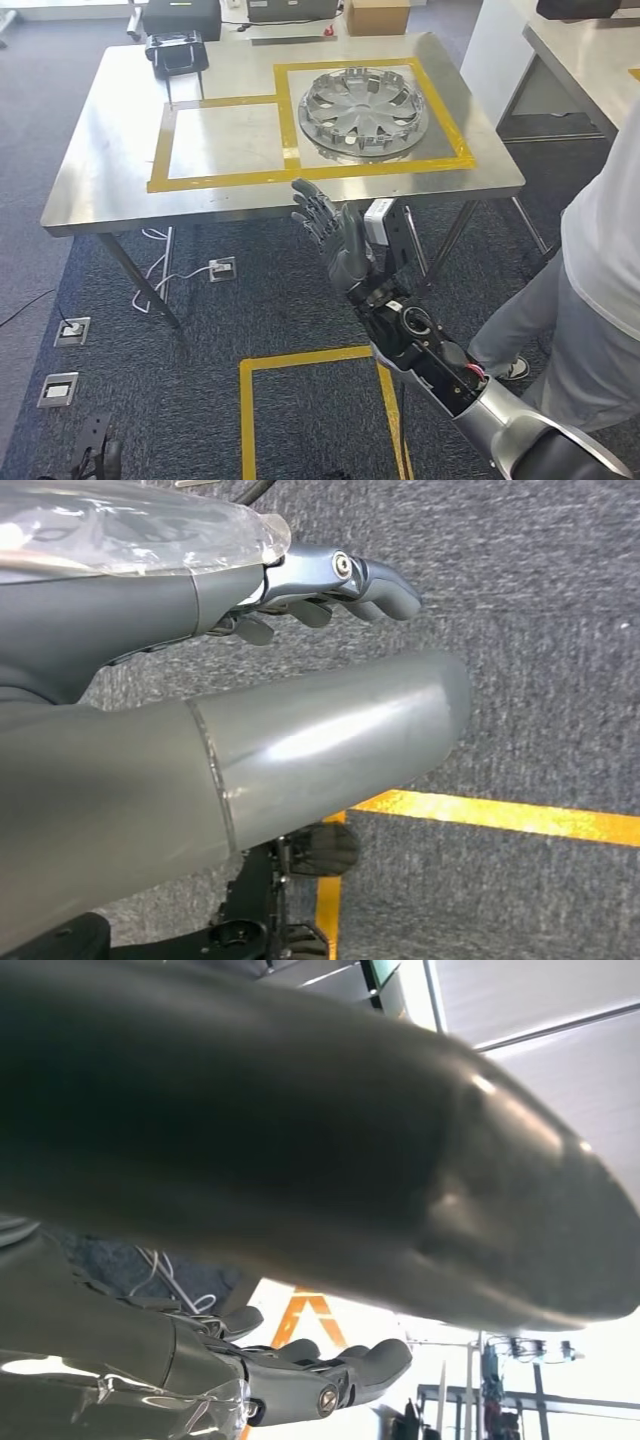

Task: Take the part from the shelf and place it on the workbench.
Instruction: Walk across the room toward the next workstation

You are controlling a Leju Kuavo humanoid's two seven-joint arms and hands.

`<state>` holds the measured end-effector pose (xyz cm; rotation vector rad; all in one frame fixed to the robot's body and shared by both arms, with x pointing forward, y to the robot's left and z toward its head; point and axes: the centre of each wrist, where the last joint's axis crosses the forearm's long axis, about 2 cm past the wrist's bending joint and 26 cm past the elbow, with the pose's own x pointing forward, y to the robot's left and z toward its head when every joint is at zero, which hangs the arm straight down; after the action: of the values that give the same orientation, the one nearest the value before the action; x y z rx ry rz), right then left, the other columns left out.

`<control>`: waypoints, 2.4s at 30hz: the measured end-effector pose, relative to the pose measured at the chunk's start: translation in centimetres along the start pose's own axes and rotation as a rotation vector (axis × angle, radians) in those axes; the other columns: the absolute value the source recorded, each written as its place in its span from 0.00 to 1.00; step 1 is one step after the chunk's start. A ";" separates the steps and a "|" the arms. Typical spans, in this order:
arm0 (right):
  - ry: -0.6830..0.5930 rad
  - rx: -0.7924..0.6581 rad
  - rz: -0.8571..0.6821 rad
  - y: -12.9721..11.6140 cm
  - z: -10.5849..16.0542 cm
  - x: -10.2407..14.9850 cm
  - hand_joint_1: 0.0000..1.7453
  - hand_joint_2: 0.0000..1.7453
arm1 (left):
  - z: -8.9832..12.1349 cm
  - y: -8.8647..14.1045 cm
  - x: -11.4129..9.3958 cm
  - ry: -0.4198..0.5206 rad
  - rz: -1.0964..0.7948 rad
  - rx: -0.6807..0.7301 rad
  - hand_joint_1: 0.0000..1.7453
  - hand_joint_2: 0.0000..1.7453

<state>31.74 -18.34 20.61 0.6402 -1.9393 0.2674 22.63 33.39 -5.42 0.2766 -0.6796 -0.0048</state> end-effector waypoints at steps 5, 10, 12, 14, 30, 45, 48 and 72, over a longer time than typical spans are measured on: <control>-0.006 0.001 0.003 0.0 0.0 0.2 0.00 0.00 | 0.0 0.0 -0.1 -0.001 0.000 0.003 0.00 0.00; -0.009 0.002 0.002 -0.1 -0.1 0.5 0.00 0.00 | 0.0 0.1 -0.2 0.000 -0.001 0.006 0.00 0.00; -0.010 0.004 0.001 -0.1 -0.1 0.5 0.00 0.00 | 0.0 0.1 -0.2 0.000 -0.001 0.006 0.00 0.00; -0.007 0.003 -0.001 0.0 0.0 0.4 0.00 0.00 | 0.1 0.1 -0.4 0.003 -0.002 0.005 0.00 0.00; 0.000 0.001 0.001 0.0 0.5 0.2 0.00 0.00 | 0.1 0.2 -0.4 0.003 0.002 0.006 0.00 0.00; -0.004 -0.006 0.012 -0.3 0.5 0.3 0.00 0.00 | 0.1 0.3 -0.7 -0.008 -0.007 0.014 0.00 0.00; -0.002 -0.007 0.011 -0.3 0.5 0.3 0.00 0.00 | 0.1 0.3 -0.7 -0.008 -0.007 0.014 0.00 0.00; 0.001 -0.037 0.030 -0.7 0.6 0.6 0.00 0.00 | 0.1 0.3 -0.6 -0.032 -0.037 0.027 0.00 0.00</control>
<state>31.48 -19.35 20.80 0.5870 -1.9494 0.2503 22.08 33.69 -5.66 0.3153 -0.7062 -0.0356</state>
